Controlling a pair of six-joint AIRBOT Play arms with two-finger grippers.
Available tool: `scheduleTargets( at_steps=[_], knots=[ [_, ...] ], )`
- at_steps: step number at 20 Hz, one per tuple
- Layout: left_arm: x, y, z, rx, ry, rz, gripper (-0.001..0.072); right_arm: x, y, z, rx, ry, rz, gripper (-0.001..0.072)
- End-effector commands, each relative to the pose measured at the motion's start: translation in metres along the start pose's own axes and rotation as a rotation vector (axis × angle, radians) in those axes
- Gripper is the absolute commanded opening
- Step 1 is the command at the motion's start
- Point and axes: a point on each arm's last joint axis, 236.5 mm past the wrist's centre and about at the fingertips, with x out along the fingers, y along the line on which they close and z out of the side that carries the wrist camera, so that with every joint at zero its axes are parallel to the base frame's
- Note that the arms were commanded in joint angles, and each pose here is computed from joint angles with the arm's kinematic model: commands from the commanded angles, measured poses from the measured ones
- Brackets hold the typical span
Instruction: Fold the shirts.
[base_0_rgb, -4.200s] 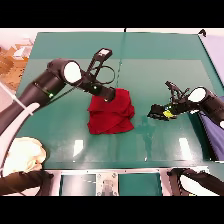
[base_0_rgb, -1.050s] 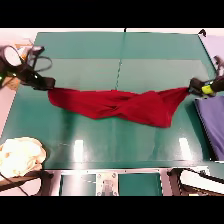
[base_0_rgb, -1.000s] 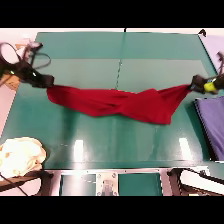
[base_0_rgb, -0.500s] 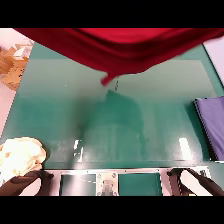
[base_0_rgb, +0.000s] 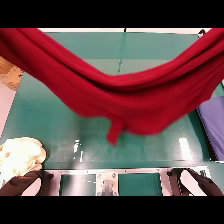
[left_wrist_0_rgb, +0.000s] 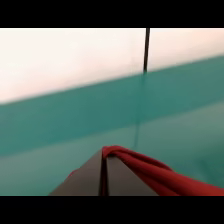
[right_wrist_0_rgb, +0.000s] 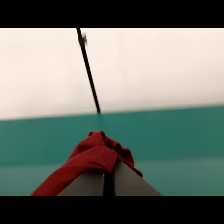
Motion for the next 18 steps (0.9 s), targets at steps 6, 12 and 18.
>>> scheduleTargets(
  at_steps=[6,12,18],
  knots=[
    [0.187,-0.007,-0.239,-0.352,0.478,-0.132,0.0018,0.167,-0.066,-0.247,0.218,0.532,0.002,0.0018],
    [0.262,-0.014,-0.375,-0.516,0.749,-0.16,0.0018,0.252,-0.088,-0.387,0.303,0.804,-0.024,0.0018],
    [0.283,0.016,-0.366,-0.47,0.71,-0.106,0.023,0.236,-0.12,-0.383,0.367,0.893,-0.047,0.0399]
  ],
)
